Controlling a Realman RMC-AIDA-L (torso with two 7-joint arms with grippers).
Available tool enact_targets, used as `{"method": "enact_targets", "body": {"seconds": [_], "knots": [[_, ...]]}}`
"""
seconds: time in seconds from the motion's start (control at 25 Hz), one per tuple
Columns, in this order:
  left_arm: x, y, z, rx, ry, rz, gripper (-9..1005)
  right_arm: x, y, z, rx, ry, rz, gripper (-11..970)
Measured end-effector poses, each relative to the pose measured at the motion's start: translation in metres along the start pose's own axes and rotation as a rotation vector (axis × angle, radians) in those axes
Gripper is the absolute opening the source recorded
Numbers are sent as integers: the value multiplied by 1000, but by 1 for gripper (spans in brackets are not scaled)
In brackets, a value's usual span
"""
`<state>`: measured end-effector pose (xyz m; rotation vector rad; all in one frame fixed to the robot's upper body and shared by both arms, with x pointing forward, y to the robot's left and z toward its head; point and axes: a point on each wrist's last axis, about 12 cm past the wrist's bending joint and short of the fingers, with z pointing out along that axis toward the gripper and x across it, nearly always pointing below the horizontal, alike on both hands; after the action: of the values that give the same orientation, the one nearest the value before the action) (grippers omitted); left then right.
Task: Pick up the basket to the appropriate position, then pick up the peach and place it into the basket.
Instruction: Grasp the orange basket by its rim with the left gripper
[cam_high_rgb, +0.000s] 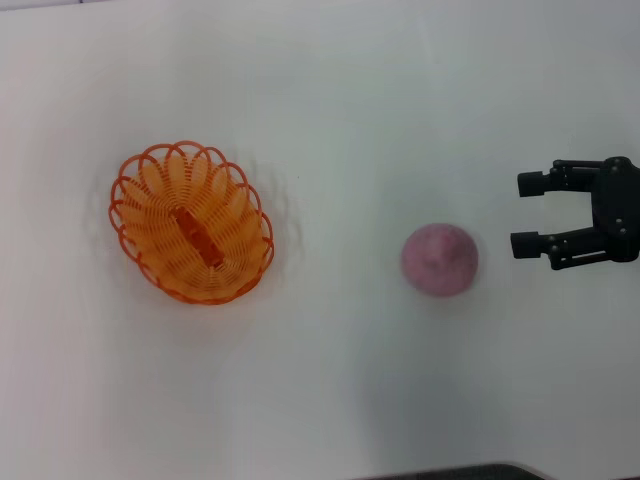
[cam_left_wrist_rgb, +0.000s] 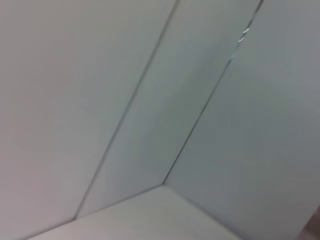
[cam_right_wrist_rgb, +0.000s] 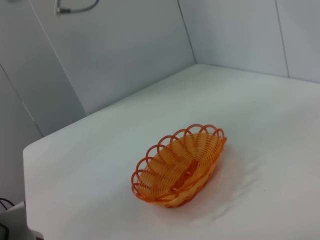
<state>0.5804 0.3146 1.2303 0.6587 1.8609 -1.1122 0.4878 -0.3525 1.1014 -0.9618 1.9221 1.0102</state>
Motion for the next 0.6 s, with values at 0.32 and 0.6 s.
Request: {"method": "enact_targets", "body": {"seconds": [0.32,0.6], "knots": [[-50,-18,30,-193,299,47,839,-3,-1,4,-4,-3,-11,944],[-50,-13,80,-399,539,158,839,-5,-2,11,-8,-8,-21,945]]}}
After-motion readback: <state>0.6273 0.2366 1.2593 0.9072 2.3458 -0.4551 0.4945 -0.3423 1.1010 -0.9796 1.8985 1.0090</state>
